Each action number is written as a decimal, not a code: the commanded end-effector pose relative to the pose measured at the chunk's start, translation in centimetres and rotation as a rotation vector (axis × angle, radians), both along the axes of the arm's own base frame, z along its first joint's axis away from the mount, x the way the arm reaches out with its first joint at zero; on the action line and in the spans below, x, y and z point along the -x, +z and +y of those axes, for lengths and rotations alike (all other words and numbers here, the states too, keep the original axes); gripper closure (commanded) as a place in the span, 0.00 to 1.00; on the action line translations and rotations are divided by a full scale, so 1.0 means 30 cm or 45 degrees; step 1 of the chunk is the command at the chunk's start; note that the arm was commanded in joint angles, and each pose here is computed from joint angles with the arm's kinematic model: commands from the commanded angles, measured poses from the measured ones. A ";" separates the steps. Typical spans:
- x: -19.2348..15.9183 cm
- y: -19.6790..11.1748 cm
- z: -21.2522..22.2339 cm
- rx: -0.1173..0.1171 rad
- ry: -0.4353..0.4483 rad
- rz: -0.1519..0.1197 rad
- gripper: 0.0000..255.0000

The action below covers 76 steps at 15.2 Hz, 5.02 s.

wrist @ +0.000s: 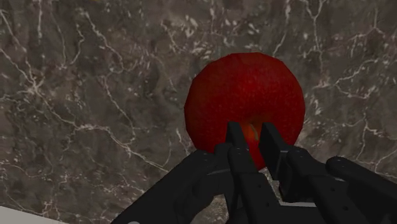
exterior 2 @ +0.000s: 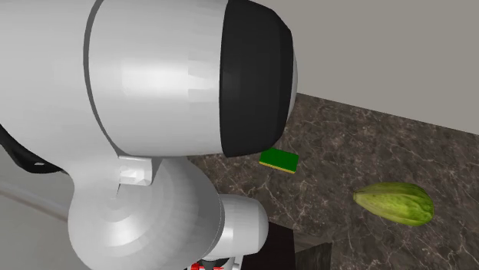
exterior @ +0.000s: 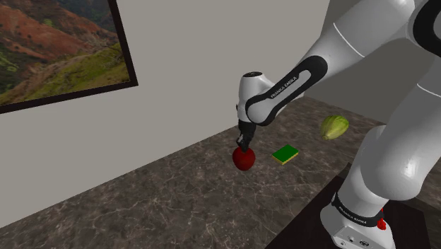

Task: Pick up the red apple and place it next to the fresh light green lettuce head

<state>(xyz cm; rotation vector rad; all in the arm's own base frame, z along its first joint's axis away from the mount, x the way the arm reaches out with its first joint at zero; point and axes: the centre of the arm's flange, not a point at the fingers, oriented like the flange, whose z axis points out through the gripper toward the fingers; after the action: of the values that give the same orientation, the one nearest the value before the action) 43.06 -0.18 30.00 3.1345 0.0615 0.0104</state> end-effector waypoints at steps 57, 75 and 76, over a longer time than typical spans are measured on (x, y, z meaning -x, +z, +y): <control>0.338 0.633 -0.462 0.000 0.001 0.009 1.00; 0.800 0.634 -1.106 0.000 0.001 0.009 1.00; 0.826 0.634 -1.141 0.000 0.001 0.009 1.00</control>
<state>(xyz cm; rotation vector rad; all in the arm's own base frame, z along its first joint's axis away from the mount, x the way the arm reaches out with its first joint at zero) 19.22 -33.22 49.03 3.1352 0.0620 0.0001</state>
